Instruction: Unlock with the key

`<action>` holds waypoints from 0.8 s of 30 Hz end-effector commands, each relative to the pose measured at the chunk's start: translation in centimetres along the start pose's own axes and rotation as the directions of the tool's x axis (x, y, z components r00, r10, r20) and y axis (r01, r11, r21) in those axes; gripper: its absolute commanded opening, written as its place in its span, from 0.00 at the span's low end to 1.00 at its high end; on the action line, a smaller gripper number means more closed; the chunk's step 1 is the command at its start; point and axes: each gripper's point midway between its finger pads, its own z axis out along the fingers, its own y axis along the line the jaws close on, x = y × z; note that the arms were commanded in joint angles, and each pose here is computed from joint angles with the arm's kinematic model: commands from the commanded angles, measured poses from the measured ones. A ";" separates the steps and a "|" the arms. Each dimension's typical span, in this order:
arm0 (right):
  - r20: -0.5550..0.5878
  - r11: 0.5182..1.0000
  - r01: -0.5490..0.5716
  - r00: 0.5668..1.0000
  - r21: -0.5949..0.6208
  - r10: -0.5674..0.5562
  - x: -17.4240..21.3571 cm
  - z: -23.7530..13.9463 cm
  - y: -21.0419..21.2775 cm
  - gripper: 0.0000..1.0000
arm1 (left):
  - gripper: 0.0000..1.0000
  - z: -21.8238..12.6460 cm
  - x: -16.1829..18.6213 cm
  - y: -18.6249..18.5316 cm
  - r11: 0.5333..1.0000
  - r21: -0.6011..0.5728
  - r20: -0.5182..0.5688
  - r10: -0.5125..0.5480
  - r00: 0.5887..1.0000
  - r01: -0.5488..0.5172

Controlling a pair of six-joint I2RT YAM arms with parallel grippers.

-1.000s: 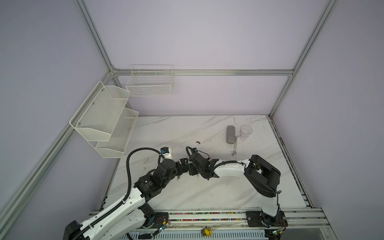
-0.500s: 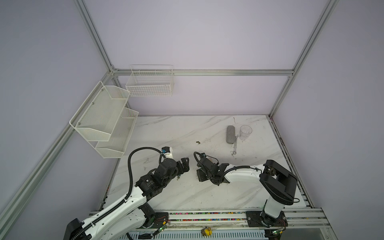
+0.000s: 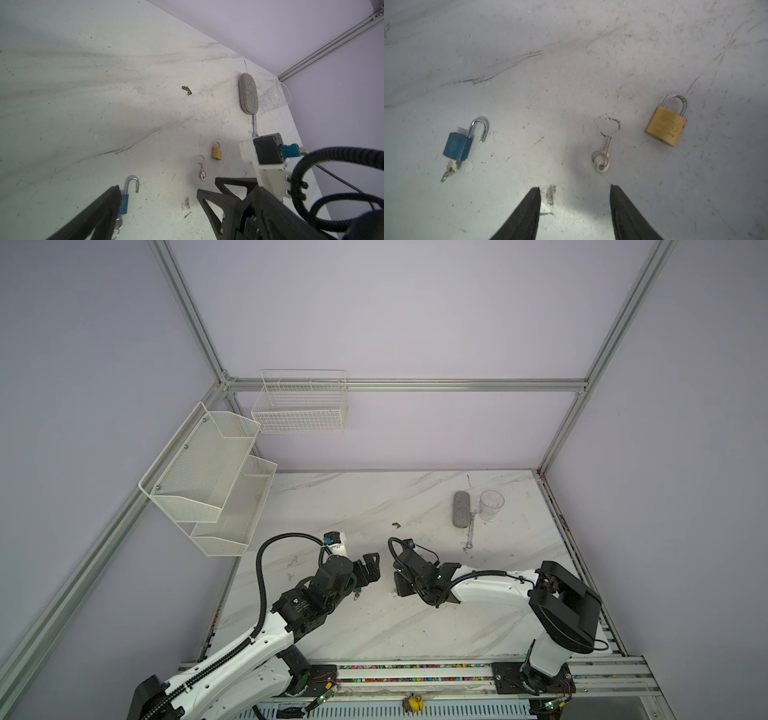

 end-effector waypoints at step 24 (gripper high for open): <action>0.053 0.964 -0.092 0.995 0.249 0.082 0.2 2.5 -4.5 0.47 | 1.00 0.0 0.0 -0.8 0.998 0.066 0.023 -0.011 1.000 0.009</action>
